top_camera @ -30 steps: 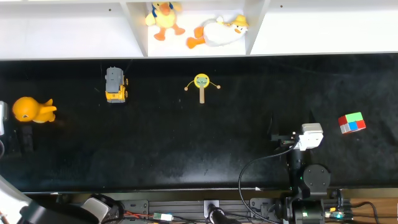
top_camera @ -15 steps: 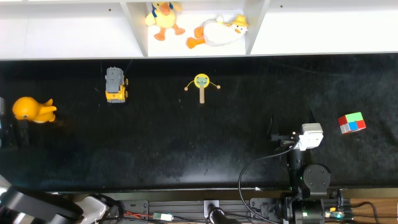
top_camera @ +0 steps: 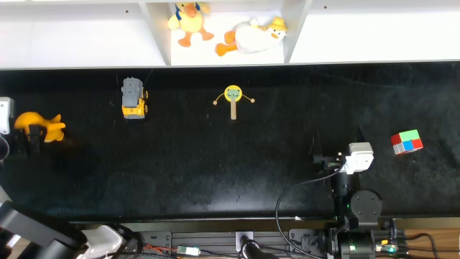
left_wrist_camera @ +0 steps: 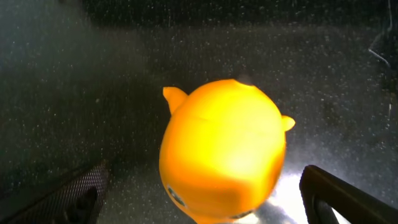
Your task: Store Toys
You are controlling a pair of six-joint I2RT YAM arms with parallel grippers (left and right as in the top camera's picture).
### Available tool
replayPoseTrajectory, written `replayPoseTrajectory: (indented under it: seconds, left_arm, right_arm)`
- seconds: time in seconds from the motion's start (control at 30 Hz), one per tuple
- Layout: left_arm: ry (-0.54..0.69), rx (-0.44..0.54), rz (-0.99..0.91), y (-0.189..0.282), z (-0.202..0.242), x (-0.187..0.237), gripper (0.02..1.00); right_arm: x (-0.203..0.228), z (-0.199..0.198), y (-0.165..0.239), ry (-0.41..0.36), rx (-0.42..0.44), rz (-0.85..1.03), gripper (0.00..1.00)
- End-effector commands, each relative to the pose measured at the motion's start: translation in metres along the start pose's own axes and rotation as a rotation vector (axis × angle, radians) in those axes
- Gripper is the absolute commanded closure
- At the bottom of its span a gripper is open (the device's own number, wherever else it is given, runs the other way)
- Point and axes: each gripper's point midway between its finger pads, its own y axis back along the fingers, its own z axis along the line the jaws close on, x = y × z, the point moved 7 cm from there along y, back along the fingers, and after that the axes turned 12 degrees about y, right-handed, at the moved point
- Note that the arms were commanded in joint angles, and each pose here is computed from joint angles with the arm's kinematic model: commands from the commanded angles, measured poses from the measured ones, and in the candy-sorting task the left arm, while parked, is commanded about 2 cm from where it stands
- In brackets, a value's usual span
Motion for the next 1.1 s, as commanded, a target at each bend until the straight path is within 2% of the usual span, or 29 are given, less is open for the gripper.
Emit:
replayPoseTrajectory:
  seconds: [0.03, 0.53, 0.63, 0.67, 0.73, 0.83, 0.97, 1.1]
  left_arm:
    - [0.033, -0.021, -0.004, 0.0021, 0.0048, -0.0053, 0.020]
    - [0.036, -0.015, 0.004, -0.0029, 0.0060, -0.0042, 0.018]
    - [0.036, -0.013, 0.005, -0.0038, 0.0062, -0.0039, 0.042]
    - [0.035, -0.015, 0.003, -0.0038, 0.0065, -0.0043, 0.086]
    - [0.032, -0.019, -0.003, -0.0038, 0.0072, -0.0055, 0.264]
    - [0.032, -0.019, -0.004, -0.0038, 0.0073, -0.0057, 0.443]
    - [0.031, -0.010, -0.011, -0.0038, 0.0062, -0.0066, 0.645]
    - [0.028, 0.026, -0.034, -0.0040, 0.0020, -0.0094, 0.770]
  right_arm:
    - [0.0036, 0.0009, -0.0004, -0.005, -0.003, 0.001, 0.005]
    - [0.0036, 0.0009, -0.0004, -0.005, -0.004, 0.001, 0.007]
    - [0.0036, 0.0009, -0.0004, -0.005, -0.003, 0.001, 0.005]
    - [0.0036, 0.0009, -0.0004, -0.005, -0.003, 0.001, 0.005]
    - [0.0036, 0.0009, -0.0004, -0.005, -0.003, 0.001, 0.007]
    - [0.0036, 0.0009, -0.0004, -0.005, -0.003, 0.001, 0.005]
    - [0.0036, 0.0009, -0.0004, -0.005, -0.003, 0.001, 0.005]
    - [0.0036, 0.0009, -0.0004, -0.005, -0.003, 0.001, 0.005]
